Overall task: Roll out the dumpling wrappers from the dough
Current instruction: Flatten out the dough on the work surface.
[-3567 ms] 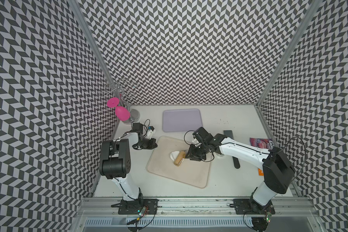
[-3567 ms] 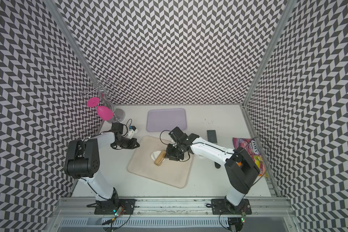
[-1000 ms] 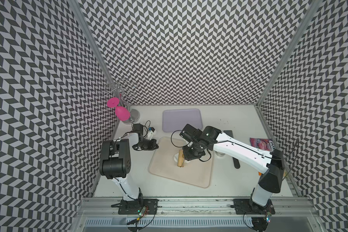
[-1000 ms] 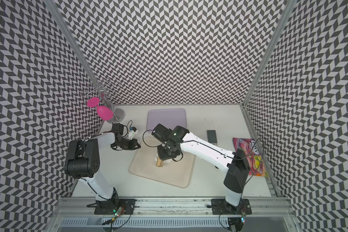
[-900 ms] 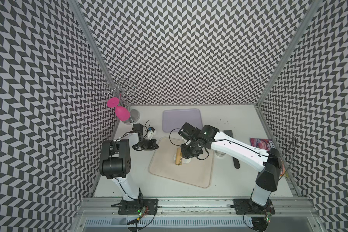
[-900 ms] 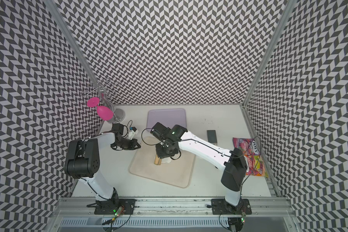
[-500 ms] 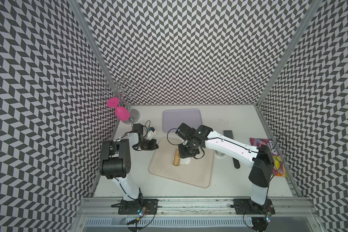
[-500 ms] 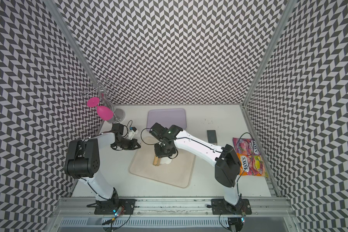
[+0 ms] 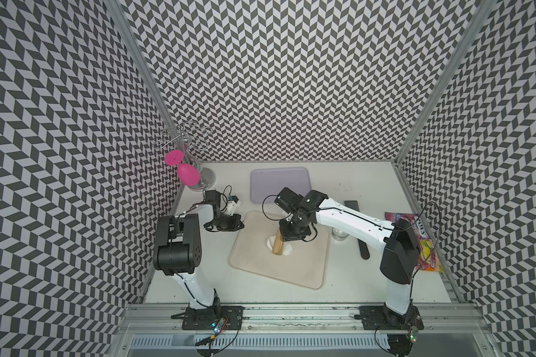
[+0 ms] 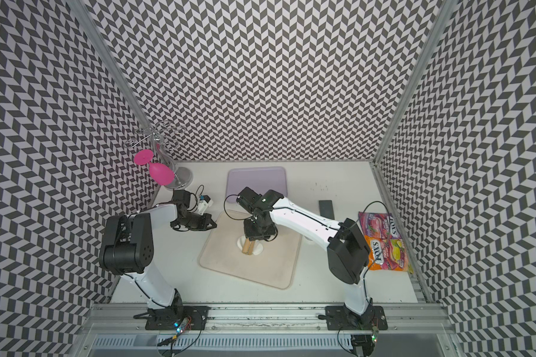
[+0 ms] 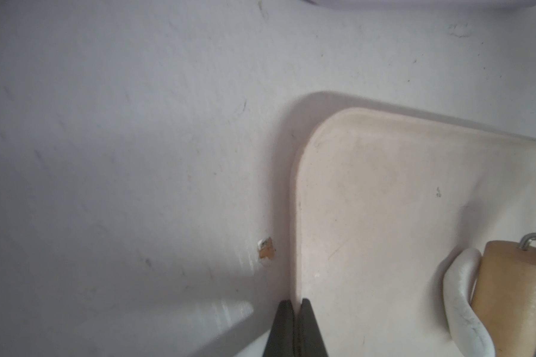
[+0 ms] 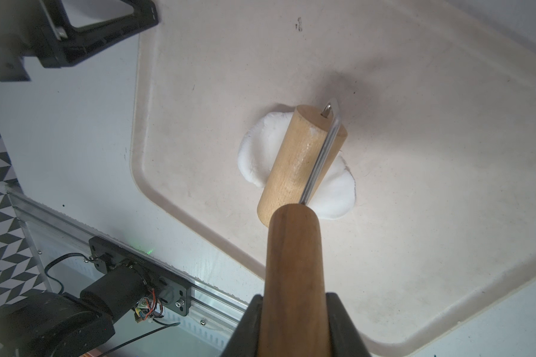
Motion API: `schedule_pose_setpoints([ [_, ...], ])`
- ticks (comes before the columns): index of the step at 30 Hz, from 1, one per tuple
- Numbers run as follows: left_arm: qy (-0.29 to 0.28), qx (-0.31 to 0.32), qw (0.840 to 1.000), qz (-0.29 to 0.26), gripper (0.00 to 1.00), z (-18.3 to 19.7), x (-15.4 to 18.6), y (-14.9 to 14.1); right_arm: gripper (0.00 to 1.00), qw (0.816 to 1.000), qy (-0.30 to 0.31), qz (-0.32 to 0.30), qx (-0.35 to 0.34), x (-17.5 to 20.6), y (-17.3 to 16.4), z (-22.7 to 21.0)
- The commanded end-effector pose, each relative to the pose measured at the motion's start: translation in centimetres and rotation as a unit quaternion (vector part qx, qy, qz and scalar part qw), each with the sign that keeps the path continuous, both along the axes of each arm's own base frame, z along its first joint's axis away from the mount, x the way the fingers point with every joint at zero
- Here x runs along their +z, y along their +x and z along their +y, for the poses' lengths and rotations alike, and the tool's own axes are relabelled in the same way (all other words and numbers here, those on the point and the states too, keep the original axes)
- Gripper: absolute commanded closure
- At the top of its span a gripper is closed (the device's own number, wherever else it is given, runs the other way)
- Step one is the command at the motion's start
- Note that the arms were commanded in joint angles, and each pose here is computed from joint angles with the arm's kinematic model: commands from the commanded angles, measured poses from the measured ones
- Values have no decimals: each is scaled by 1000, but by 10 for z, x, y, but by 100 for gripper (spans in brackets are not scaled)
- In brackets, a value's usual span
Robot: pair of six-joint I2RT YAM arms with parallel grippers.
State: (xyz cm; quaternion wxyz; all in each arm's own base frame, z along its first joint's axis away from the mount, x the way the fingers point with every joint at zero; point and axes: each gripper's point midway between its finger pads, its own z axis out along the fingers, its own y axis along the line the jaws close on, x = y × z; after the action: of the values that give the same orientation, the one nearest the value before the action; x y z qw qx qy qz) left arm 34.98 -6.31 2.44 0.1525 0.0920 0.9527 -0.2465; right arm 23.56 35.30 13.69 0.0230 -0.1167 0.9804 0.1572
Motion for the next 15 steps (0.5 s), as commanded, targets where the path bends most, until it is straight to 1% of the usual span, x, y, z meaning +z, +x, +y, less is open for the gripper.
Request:
schedule_pose_setpoints([
  [1, 18, 2, 1000, 11, 100, 9, -6, -8, 100, 999, 27, -35, 8, 20, 15, 14],
  [2, 18, 2, 1000, 12, 100, 9, -6, -9, 100, 999, 15, -32, 10, 23, 12, 9],
  [3, 18, 2, 1000, 12, 100, 9, -6, -8, 100, 999, 16, -36, 12, 28, 13, 8],
  [8, 18, 2, 1000, 10, 100, 9, -6, -8, 100, 998, 34, -40, 22, 49, 9, 9],
  [12, 18, 2, 1000, 11, 100, 9, -6, -8, 100, 998, 48, -27, 30, 49, 3, 15],
  [15, 17, 2, 1000, 12, 100, 9, -7, -8, 100, 998, 48, -20, 33, 41, 3, 19],
])
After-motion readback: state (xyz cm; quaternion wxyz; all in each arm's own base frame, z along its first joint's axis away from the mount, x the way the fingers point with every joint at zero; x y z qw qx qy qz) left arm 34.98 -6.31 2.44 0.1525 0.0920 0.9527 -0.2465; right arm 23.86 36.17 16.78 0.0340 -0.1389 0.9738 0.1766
